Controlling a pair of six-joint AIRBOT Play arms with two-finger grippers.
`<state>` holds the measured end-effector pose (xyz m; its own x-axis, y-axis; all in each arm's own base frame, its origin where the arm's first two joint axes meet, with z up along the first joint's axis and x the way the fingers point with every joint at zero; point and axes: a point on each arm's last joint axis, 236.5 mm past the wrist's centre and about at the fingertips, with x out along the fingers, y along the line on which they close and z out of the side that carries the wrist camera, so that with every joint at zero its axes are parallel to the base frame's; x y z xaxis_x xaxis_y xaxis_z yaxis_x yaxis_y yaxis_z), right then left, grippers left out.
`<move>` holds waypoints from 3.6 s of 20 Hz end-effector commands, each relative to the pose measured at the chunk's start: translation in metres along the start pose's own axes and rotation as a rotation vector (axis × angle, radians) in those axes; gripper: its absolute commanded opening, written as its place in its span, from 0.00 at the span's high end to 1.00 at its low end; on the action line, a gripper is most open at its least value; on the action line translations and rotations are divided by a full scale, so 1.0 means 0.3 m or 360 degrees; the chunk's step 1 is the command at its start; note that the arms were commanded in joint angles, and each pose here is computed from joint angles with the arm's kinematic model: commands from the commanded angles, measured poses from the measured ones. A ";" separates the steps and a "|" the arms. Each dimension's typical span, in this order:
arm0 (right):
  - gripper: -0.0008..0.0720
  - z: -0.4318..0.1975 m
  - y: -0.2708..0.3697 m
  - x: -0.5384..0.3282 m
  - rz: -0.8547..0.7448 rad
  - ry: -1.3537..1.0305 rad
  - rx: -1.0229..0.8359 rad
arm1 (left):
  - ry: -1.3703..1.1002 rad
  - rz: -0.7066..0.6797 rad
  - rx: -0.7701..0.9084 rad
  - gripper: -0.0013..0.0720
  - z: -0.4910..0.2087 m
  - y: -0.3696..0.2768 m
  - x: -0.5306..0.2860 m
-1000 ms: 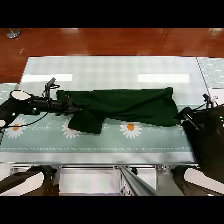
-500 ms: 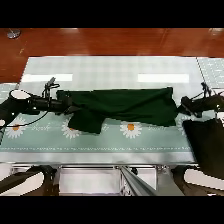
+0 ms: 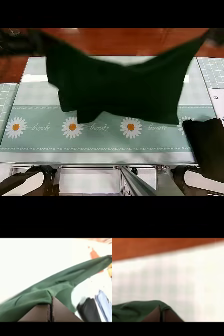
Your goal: Fold the shirts.
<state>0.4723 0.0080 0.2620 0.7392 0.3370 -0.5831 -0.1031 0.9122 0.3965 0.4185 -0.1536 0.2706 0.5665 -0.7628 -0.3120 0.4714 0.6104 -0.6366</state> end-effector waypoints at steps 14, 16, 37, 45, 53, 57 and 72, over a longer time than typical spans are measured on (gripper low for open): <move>0.95 -0.103 0.541 -1.180 -0.0200 -0.0979 -0.0615 | -0.1235 0.1003 0.1173 0.96 0.208 -0.867 -1.048; 0.95 -0.138 0.545 -1.200 -0.0210 -0.0968 -0.0625 | -0.1299 0.1150 0.1184 0.96 0.167 -0.884 -1.119; 0.95 -0.300 -0.122 0.402 0.0122 0.0190 0.0279 | -0.0244 0.0828 -0.0115 0.96 0.003 0.593 -0.009; 0.26 -0.204 -0.209 0.687 0.0247 0.0179 0.0695 | -0.0226 0.0833 -0.0165 0.45 -0.065 0.737 0.251; 0.14 -0.660 -0.555 0.209 -0.0176 0.1113 0.0454 | 0.0922 0.0853 -0.0684 0.03 -0.620 0.801 -0.162; 0.14 -0.814 -0.537 0.133 -0.0120 0.0748 0.0824 | 0.0896 0.0921 -0.1158 0.03 -0.935 0.819 -0.349; 0.14 -1.097 -0.304 0.061 -0.0014 0.0582 0.0912 | 0.0449 0.0652 -0.1375 0.03 -1.166 0.702 -0.152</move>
<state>0.2775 0.0051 -0.0181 0.4510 0.4741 -0.7562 0.3449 0.6889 0.6376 0.2512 -0.0490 -0.0886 0.3373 -0.6142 -0.7135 -0.4722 0.5453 -0.6926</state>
